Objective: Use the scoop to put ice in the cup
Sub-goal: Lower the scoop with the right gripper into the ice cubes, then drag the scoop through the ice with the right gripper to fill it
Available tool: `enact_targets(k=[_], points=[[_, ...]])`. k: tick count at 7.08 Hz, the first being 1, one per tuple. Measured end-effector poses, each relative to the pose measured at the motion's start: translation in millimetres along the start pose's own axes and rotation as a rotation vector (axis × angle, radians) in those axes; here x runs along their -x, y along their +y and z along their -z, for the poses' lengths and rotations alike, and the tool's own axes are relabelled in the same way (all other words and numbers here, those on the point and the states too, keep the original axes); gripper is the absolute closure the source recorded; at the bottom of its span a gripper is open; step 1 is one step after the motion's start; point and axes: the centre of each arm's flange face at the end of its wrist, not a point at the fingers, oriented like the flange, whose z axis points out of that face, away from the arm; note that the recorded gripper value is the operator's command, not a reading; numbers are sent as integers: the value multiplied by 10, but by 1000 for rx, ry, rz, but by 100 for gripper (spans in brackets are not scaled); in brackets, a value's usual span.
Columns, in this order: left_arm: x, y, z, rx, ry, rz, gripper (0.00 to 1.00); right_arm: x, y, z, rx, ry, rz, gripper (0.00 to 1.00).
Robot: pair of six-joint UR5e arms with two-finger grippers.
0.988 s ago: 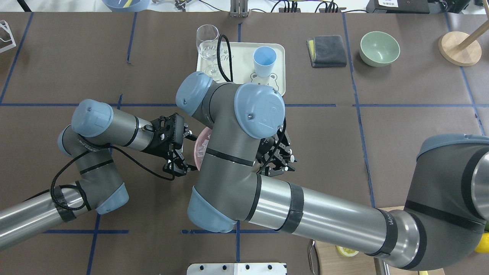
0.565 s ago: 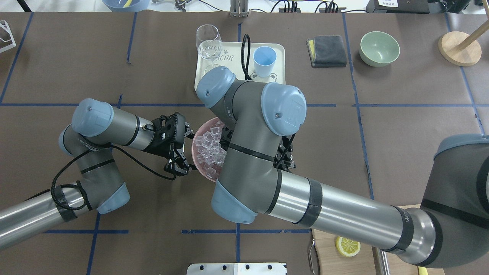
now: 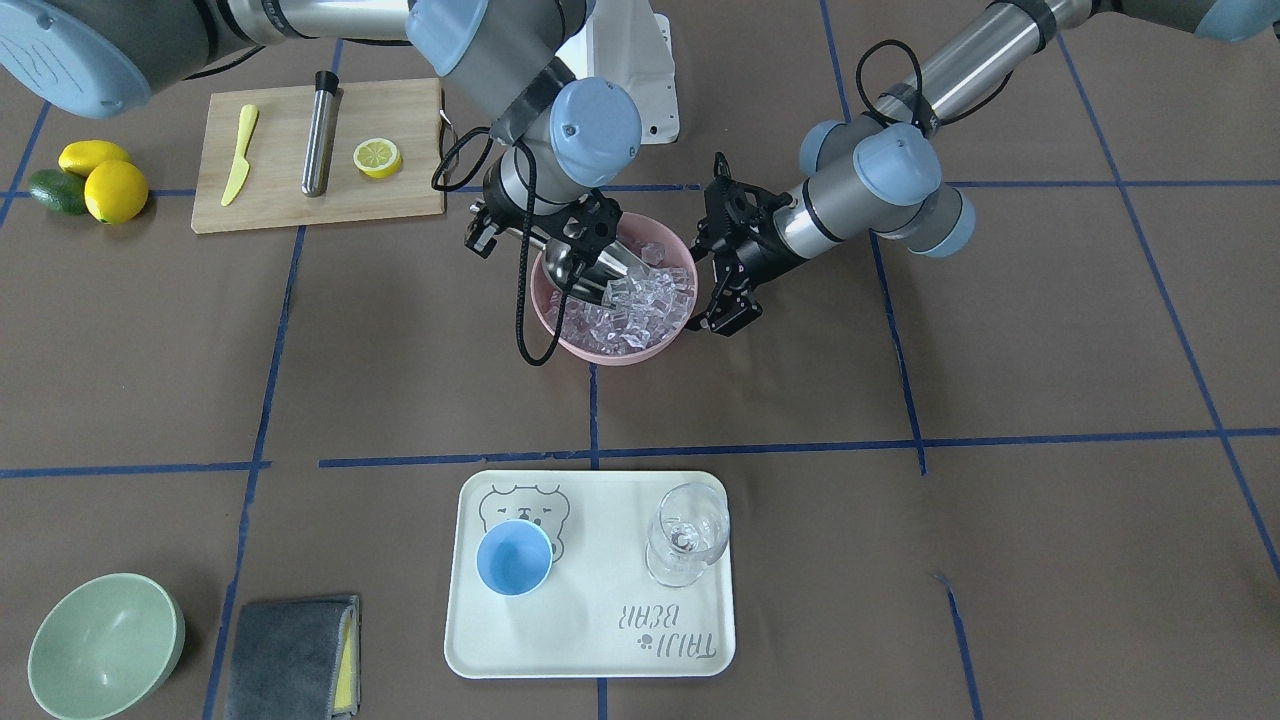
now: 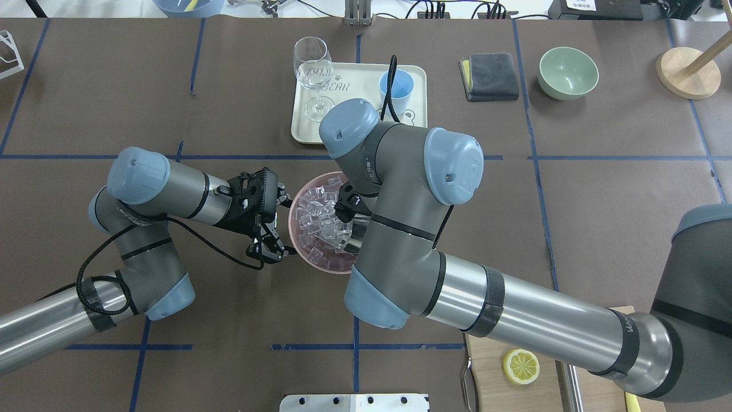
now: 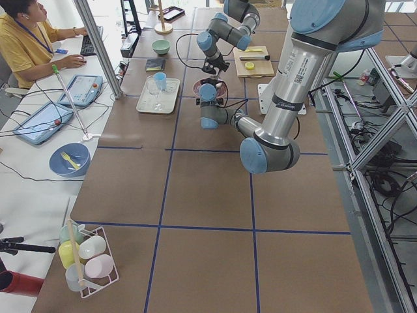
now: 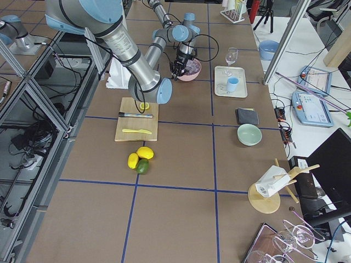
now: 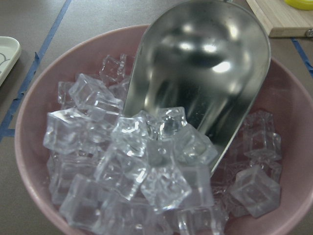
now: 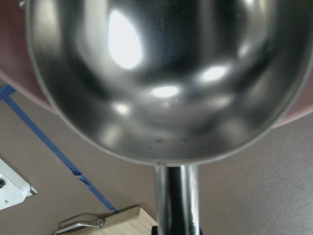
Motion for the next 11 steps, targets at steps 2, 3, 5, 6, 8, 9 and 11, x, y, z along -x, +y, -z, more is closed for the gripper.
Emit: enact_targets(k=[2,3,5,6,8,9,11], points=[[0,-9,0,-1,0,-1,0,-30,-7,-66,-37,-20,-18,100],[0,-11,1,-2,0,-1,0,-48,14,-100,-61,-27,-31,100],[0,-12,0,-2,0,-1,0,-69,187,-206,-138,-57,-35,100],[-1,-14,2,-2,0,-1,0,-60,234,-214,-164,-66,-41,100],[-2,-17,4,-4,0,-2,0,-44,252,-193,-210,-73,-64,100],[-2,-16,6,-4,0,-3,0,-59,275,-231,-248,-78,-78,100],[-4,-13,22,-12,-2,-8,0,-105,410,-386,-341,-97,-92,100]])
